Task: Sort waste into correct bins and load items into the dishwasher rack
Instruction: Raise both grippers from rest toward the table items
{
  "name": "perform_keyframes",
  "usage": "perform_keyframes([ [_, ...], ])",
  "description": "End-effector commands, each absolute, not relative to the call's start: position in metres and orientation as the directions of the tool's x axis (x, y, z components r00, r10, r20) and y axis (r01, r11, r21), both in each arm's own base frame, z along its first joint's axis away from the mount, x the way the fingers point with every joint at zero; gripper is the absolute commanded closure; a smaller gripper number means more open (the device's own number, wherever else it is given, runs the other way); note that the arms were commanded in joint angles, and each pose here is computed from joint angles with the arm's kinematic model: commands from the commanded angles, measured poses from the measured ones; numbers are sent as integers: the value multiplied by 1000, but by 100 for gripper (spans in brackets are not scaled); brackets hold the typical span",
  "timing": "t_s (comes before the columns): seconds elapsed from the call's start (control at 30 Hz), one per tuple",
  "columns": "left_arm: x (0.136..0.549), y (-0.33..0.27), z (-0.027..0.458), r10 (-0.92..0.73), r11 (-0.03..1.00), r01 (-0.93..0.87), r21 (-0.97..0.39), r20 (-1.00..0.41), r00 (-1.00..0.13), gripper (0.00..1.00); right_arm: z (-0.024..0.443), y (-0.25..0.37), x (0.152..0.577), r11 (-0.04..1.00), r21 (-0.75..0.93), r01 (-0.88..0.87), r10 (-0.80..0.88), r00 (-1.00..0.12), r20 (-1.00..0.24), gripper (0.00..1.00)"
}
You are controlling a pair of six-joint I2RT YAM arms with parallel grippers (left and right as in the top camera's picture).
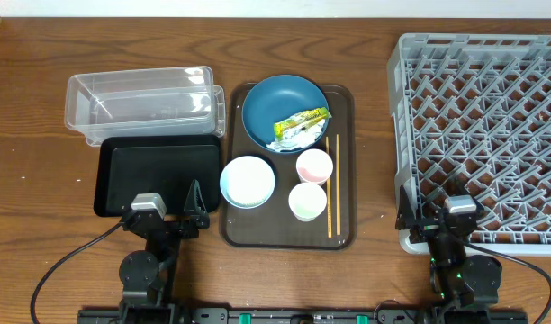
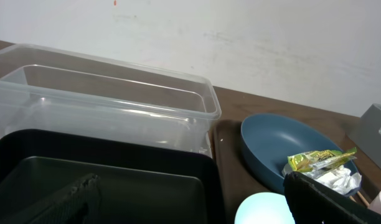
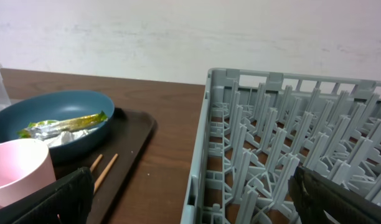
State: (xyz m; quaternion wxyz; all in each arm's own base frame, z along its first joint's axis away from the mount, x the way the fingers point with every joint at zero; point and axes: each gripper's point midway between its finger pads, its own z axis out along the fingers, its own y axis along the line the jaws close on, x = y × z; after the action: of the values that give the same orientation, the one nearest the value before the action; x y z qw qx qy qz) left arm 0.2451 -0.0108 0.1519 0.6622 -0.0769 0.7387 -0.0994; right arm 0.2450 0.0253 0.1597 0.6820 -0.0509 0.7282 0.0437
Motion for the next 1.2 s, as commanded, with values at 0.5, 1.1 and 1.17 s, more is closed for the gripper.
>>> perform_keyframes([
  [0.5, 244, -8, 138, -236, 971, -6, -238, -960, -154, 4, 158, 28, 245, 989, -21, -148, -30, -64, -998, 1],
  [1.1, 244, -8, 138, -236, 971, -5, -238, -960, -152, 4, 159, 28, 245, 989, -5, -148, -14, -65, -998, 1],
  [1.17, 244, -9, 138, -236, 971, 2, -239, -959, -154, 4, 159, 29, 245, 989, 16, -147, 6, -68, -998, 1],
])
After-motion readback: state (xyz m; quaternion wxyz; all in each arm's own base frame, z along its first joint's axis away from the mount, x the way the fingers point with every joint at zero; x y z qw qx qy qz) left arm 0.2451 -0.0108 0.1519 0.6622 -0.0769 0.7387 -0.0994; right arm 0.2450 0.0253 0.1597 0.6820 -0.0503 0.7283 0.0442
